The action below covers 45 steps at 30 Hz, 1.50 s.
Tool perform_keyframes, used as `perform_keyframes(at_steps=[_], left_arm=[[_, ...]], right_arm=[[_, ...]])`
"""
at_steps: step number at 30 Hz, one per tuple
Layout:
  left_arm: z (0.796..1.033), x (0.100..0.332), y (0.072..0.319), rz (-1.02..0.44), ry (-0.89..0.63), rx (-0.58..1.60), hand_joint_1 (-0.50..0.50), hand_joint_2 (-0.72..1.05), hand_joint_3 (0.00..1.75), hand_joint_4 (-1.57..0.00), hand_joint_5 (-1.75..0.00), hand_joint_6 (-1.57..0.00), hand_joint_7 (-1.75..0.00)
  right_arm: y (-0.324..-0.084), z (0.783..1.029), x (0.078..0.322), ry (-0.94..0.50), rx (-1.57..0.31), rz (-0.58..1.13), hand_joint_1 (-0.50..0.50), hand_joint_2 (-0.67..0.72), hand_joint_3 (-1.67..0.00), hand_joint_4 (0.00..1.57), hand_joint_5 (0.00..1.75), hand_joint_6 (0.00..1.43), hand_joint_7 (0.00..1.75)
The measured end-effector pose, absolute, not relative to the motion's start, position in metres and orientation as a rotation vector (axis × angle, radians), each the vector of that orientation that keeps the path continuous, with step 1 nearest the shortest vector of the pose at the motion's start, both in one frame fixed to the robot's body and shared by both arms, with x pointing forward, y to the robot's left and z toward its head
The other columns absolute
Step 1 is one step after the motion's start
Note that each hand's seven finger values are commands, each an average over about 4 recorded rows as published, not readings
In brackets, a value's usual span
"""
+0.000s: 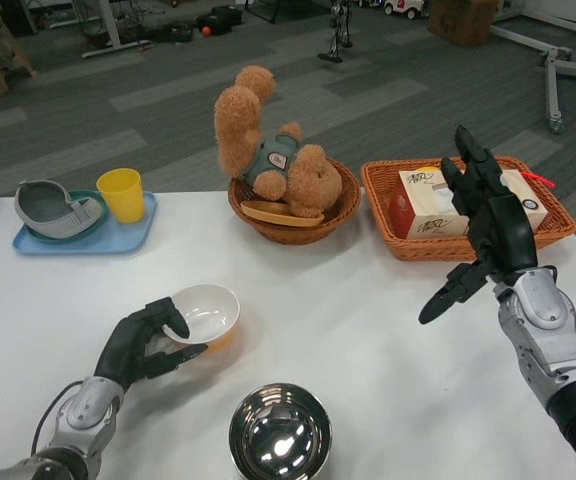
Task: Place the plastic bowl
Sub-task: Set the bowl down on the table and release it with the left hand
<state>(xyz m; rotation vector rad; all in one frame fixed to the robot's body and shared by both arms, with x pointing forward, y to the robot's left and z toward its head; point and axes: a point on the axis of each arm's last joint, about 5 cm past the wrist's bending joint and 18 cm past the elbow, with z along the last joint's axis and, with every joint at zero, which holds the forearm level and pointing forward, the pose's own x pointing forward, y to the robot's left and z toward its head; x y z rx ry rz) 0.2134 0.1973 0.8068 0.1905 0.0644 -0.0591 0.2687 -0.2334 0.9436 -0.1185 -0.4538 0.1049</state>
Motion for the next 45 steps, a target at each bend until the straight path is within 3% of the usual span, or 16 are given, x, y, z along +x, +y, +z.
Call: perform_keyframes(at_steps=[13,18,20,24,27,31,39,45], left_arm=[[0.808,0.216,0.199,-0.077,0.09,0.24,-0.5,1.05,0.17,0.0,-1.75,-0.8,-1.61],[0.807,0.215,0.2,-0.089,0.096,0.261,-0.5,1.05,0.17,0.0,-1.72,-0.5,-1.52],[0.806,0.214,0.2,-0.09,0.098,0.265,-0.5,1.05,0.17,0.0,-1.62,-0.37,-1.45],[0.805,0.212,0.2,-0.086,0.101,0.277,-0.5,1.05,0.17,0.0,-1.18,-0.18,-1.27],[0.804,0.209,0.2,-0.084,0.1,0.279,-0.5,1.05,0.17,0.0,-1.03,-0.09,-1.12],[0.801,0.204,0.201,-0.075,0.086,0.284,-0.5,1.05,0.17,0.0,-0.77,-0.05,-0.91],[0.793,0.187,0.196,0.007,0.041,0.274,-0.5,1.05,0.09,0.0,-0.18,0.0,-0.7],[0.79,0.177,0.199,0.108,0.017,0.256,-0.5,1.05,0.09,0.0,-0.1,0.0,-0.7]], right_arm=[[-0.231,0.945,0.269,-0.463,-0.11,0.11,-0.46,0.46,0.0,0.0,0.0,0.0,0.0],[-0.23,0.946,0.269,-0.47,-0.108,0.115,-0.46,0.47,0.0,0.0,0.0,0.0,0.0],[-0.23,0.946,0.269,-0.474,-0.107,0.117,-0.46,0.47,0.0,0.0,0.0,0.0,0.0],[-0.229,0.947,0.268,-0.48,-0.104,0.122,-0.46,0.46,0.0,0.0,0.0,0.0,0.0],[-0.229,0.946,0.268,-0.478,-0.103,0.122,-0.46,0.44,0.0,0.0,0.0,0.0,0.0],[-0.229,0.946,0.267,-0.476,-0.103,0.121,-0.46,0.47,0.0,0.0,0.0,0.0,0.0],[-0.23,0.946,0.267,-0.477,-0.101,0.116,-0.46,0.47,0.0,0.0,0.0,0.0,0.0],[-0.23,0.946,0.267,-0.476,-0.101,0.115,-0.46,0.47,0.0,0.0,0.0,0.0,0.0]])
